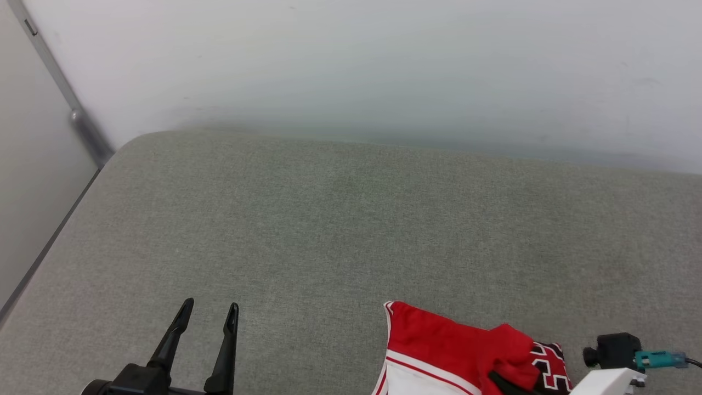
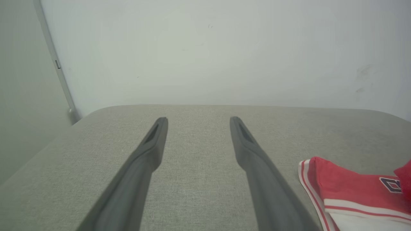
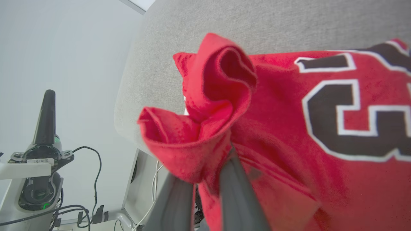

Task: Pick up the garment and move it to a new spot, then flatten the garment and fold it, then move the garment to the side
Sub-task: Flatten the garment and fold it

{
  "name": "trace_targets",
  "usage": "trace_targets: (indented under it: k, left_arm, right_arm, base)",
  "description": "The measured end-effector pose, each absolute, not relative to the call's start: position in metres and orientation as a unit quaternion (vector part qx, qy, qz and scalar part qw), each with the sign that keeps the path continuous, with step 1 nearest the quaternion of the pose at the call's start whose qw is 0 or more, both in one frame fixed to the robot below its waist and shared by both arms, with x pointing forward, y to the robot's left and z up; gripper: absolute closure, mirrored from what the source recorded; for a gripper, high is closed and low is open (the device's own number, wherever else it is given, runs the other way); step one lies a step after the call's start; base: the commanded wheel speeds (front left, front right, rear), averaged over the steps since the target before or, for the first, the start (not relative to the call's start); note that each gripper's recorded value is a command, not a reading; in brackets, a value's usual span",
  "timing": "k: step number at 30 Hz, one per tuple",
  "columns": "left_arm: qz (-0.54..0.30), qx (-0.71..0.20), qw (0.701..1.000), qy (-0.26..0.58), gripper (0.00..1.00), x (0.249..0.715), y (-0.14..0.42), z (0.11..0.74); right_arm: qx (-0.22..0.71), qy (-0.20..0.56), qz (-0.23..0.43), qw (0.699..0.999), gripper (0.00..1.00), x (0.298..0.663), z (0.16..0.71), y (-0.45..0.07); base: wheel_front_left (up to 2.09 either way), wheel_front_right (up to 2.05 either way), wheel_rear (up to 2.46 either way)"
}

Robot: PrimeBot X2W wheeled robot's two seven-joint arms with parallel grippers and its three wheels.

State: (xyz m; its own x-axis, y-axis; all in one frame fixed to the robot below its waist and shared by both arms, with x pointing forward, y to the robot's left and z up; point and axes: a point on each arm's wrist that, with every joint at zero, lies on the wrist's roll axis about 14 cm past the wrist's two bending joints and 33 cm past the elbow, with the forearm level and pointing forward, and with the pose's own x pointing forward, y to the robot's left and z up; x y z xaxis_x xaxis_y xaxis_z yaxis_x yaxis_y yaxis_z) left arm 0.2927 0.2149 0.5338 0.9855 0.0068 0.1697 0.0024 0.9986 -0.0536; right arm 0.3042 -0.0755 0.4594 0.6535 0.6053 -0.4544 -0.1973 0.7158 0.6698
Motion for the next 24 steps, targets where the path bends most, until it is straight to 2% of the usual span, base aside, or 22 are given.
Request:
trace_targets:
  k: [6, 16, 17, 18, 24]
  left_arm:
    - [0.014, -0.025, 0.996, -0.08, 0.0, 0.289, 0.222, 0.531]
    - [0.029, -0.027, 0.996, -0.076, 0.0, 0.285, 0.23, 0.529]
    - [0.032, -0.031, 0.996, -0.076, 0.0, 0.285, 0.231, 0.528]
    - [0.036, -0.041, 0.995, -0.078, 0.0, 0.285, 0.231, 0.528]
    - [0.037, -0.047, 0.995, -0.081, 0.0, 0.287, 0.232, 0.53]
  right_arm:
    - [0.31, 0.344, 0.272, 0.844, 1.0, 0.316, 0.455, -0.037]
    - [0.314, 0.388, 0.284, 0.819, 1.0, 0.321, 0.421, -0.001]
    - [0.312, 0.389, 0.287, 0.818, 0.16, 0.321, 0.419, 0.003]
    - [0.312, 0.388, 0.292, 0.816, 0.0, 0.321, 0.42, 0.007]
    - [0.314, 0.382, 0.336, 0.802, 0.0, 0.315, 0.435, 0.034]
  base:
    - [0.0, 0.0, 0.0]
    - [0.0, 0.0, 0.0]
    - [0.0, 0.0, 0.0]
    - [0.0, 0.0, 0.0]
    - [0.0, 0.0, 0.0]
